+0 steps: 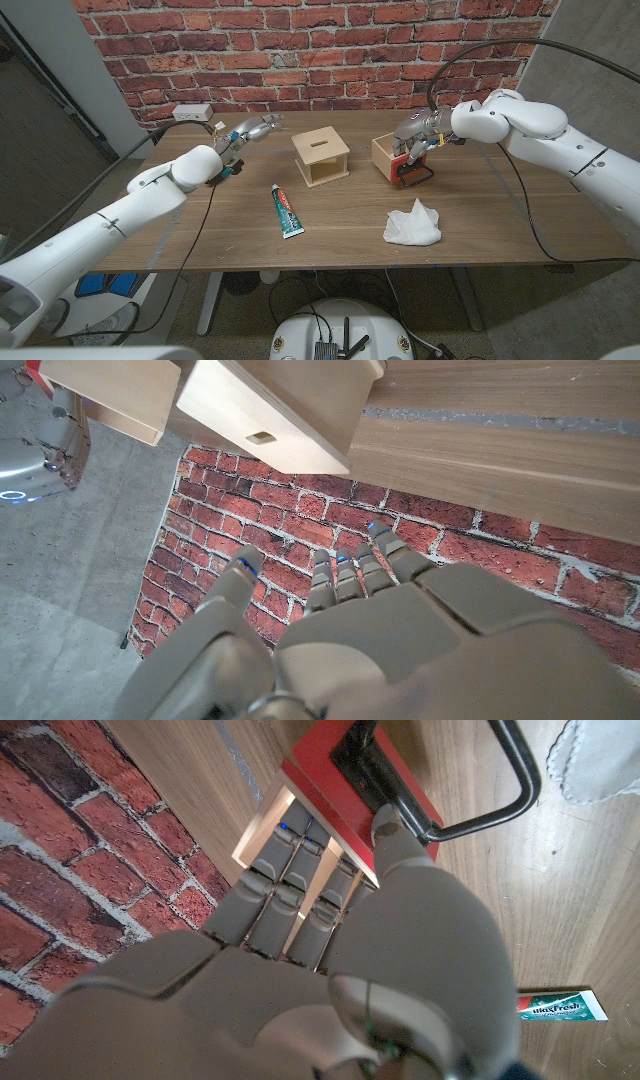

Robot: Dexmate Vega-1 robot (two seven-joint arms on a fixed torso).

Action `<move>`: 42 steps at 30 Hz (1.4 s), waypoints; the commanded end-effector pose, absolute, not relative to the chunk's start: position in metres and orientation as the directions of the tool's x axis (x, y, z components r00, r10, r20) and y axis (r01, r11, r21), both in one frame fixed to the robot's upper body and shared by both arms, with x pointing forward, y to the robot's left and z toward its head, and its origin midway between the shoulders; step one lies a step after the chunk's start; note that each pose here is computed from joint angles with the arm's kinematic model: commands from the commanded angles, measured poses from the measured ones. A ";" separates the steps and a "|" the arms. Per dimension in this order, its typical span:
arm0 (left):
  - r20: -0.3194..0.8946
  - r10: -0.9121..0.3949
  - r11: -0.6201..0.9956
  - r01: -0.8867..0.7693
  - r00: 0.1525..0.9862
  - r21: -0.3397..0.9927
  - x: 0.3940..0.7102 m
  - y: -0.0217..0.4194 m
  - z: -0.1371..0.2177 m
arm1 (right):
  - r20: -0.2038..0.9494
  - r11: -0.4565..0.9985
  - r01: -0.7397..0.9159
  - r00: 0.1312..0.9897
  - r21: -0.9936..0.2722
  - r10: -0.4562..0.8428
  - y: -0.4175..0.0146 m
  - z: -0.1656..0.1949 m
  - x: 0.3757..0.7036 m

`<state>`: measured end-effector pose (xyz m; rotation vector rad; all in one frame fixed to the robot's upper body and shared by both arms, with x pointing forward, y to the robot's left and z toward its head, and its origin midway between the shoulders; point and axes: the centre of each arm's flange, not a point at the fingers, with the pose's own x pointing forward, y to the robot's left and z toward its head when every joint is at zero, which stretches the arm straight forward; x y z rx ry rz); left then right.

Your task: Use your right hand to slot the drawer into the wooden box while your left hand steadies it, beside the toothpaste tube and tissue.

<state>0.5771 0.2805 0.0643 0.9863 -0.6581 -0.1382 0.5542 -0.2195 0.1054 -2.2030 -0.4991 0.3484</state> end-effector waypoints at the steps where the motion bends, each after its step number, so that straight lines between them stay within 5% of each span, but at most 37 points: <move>1: 0.417 -0.472 0.404 -0.230 0.777 0.885 0.575 0.281 0.065 | -0.068 -0.572 0.218 0.897 -0.791 0.436 -0.219 0.099 0.549; 42: 0.309 -0.635 0.136 -0.292 0.708 0.947 0.589 0.269 0.075 | -0.052 -0.575 0.250 0.888 -0.779 0.456 -0.201 0.083 0.514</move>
